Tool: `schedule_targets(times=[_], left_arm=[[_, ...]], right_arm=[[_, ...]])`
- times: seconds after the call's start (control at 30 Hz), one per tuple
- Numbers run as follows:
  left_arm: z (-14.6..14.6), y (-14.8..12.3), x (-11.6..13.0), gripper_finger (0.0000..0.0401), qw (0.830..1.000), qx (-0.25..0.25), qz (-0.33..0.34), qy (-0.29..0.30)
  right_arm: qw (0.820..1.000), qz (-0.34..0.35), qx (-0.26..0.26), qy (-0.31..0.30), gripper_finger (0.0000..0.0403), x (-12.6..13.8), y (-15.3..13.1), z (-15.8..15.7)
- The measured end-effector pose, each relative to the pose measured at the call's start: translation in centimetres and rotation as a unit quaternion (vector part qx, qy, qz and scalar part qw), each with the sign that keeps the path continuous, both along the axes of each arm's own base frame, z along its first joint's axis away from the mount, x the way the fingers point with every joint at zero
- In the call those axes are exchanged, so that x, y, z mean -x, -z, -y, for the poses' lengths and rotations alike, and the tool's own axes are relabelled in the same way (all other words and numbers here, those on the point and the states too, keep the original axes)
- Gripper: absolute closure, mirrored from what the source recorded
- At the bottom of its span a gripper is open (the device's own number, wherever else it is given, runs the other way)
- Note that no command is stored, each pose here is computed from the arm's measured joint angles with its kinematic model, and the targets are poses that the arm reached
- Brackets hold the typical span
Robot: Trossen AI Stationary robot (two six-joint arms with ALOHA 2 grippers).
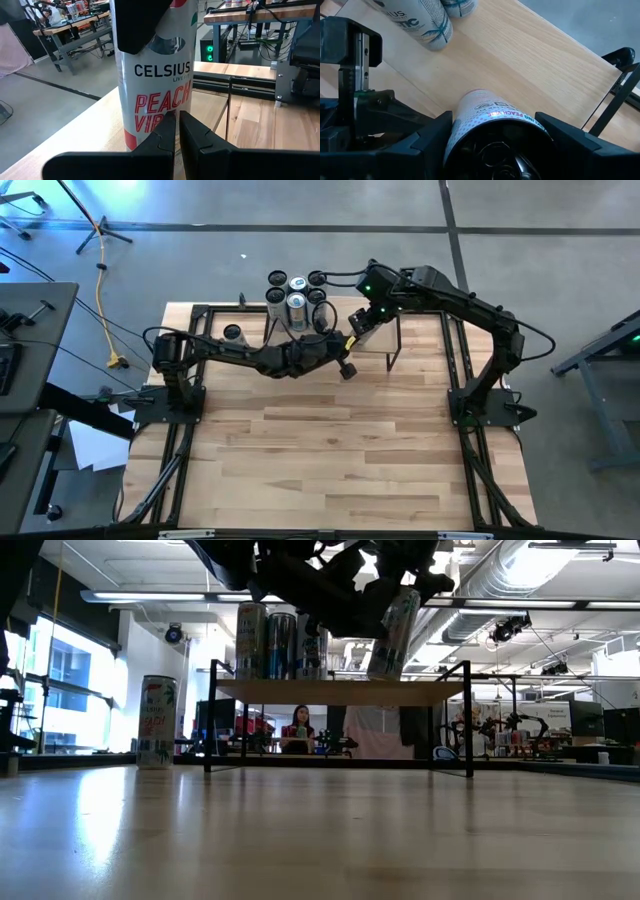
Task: Place canned beverage on shelf
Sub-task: Put the right black soda can on the shelf
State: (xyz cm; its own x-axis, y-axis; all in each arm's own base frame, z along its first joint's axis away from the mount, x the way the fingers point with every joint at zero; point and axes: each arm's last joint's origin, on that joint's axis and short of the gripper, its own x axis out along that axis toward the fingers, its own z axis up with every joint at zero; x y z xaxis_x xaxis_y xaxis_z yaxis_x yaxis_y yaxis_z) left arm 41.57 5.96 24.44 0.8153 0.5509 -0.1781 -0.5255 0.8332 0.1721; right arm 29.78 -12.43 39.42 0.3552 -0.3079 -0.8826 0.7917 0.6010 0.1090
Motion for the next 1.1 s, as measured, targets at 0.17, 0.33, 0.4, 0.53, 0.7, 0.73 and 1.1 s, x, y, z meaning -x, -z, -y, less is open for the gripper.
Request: schedule_targets(times=[0.17, 0.33, 0.4, 0.53, 0.7, 0.73, 1.1], left_arm=[[0.0, 0.0, 0.0, 0.0401, 1.0, 0.0, 0.0, -0.001], [-0.02, 0.01, 0.01, 0.0401, 1.0, 0.0, -0.001, -0.001], [-0.02, 0.02, 0.01, 0.0401, 1.0, 0.0, -0.001, -0.001], [-0.02, 0.03, 0.01, 0.0401, 1.0, -0.006, -0.006, 0.002], [-0.03, 0.03, 0.01, 0.0401, 1.0, -0.009, -0.008, 0.002], [-0.03, 0.03, 0.01, 0.0401, 1.0, -0.009, -0.008, 0.002], [-0.03, 0.04, 0.01, 0.0401, 1.0, -0.01, -0.009, 0.003]], right_arm=[[1.0, -0.001, 0.004, -0.006, 0.015, -0.02, -0.01, 0.03], [1.0, 0.0, 0.012, -0.018, 0.015, -0.12, -0.06, 0.07], [1.0, 0.0, 0.012, -0.017, 0.015, -0.12, -0.06, 0.08], [1.0, 0.001, 0.012, -0.018, 0.015, -0.13, -0.06, 0.06], [1.0, 0.001, 0.012, -0.017, 0.015, -0.13, -0.06, 0.06], [1.0, 0.001, 0.012, -0.017, 0.015, -0.13, -0.06, 0.06], [1.0, 0.0, 0.011, -0.017, 0.015, -0.12, -0.06, 0.06]])
